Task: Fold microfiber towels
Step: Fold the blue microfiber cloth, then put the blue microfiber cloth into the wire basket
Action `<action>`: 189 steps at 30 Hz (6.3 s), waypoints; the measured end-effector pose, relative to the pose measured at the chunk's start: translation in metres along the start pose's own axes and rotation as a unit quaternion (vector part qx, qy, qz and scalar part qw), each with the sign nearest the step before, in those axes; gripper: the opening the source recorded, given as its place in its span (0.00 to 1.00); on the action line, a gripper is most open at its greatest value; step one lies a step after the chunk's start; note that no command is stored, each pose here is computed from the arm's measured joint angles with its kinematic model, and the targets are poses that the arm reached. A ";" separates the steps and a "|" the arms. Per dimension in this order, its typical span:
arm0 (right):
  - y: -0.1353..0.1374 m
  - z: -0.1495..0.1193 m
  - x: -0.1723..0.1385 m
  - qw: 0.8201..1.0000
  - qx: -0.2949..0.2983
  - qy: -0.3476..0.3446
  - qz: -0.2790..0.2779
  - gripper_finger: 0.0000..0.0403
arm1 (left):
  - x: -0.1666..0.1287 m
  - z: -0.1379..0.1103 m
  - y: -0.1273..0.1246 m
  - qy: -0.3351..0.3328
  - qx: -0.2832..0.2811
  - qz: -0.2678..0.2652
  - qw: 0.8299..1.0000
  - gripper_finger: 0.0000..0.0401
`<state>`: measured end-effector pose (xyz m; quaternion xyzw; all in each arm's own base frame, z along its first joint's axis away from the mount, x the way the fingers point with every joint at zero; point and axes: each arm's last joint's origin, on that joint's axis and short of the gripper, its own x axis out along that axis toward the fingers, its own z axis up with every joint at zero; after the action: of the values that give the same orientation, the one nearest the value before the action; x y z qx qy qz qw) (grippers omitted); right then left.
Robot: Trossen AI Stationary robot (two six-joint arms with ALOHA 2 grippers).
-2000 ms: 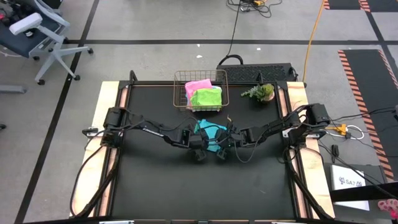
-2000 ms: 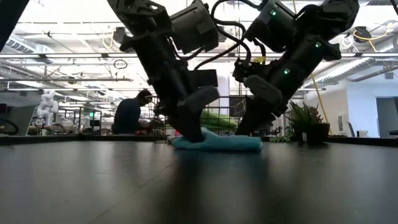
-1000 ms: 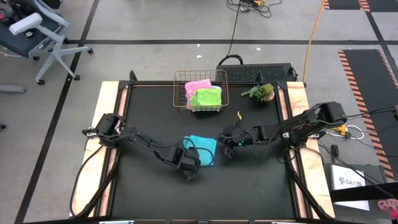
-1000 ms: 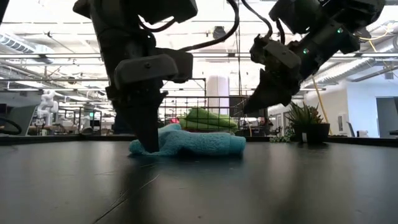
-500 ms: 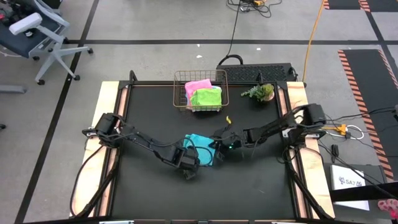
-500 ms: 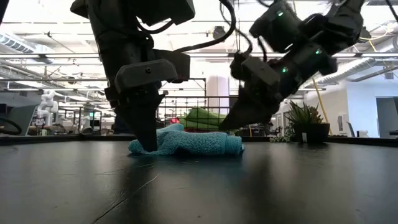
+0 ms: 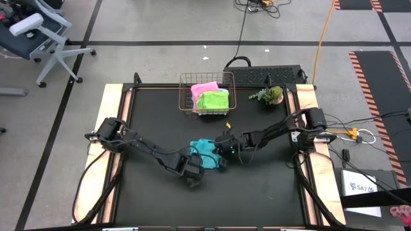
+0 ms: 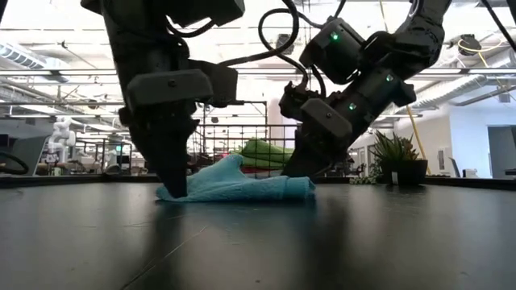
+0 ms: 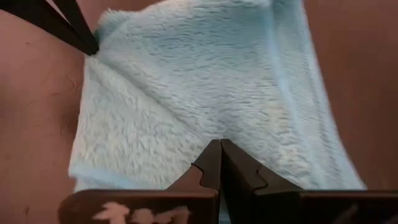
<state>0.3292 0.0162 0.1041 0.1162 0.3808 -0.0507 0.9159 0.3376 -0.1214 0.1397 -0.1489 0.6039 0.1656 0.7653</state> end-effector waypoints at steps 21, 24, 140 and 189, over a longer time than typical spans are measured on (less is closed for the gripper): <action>0.014 0.020 -0.024 0.998 0.012 -0.046 0.047 0.00 | -0.045 0.028 0.039 -0.105 -0.025 0.061 0.992 0.01; 0.019 0.019 -0.029 0.998 0.006 -0.037 0.051 0.00 | -0.044 0.034 0.046 -0.107 -0.027 0.067 0.992 0.01; 0.007 0.113 -0.131 0.991 -0.104 0.044 0.076 0.12 | -0.001 0.003 0.137 -0.110 -0.449 -0.053 0.885 0.60; 0.004 0.100 -0.157 0.995 0.000 0.100 0.010 0.12 | -0.183 0.019 0.214 -0.527 -0.295 -0.152 0.782 0.00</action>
<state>0.2880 -0.0046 0.2844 0.1242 0.4694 -0.0295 0.8737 0.2222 0.0666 0.3163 -0.3466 -0.0024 0.2695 0.8985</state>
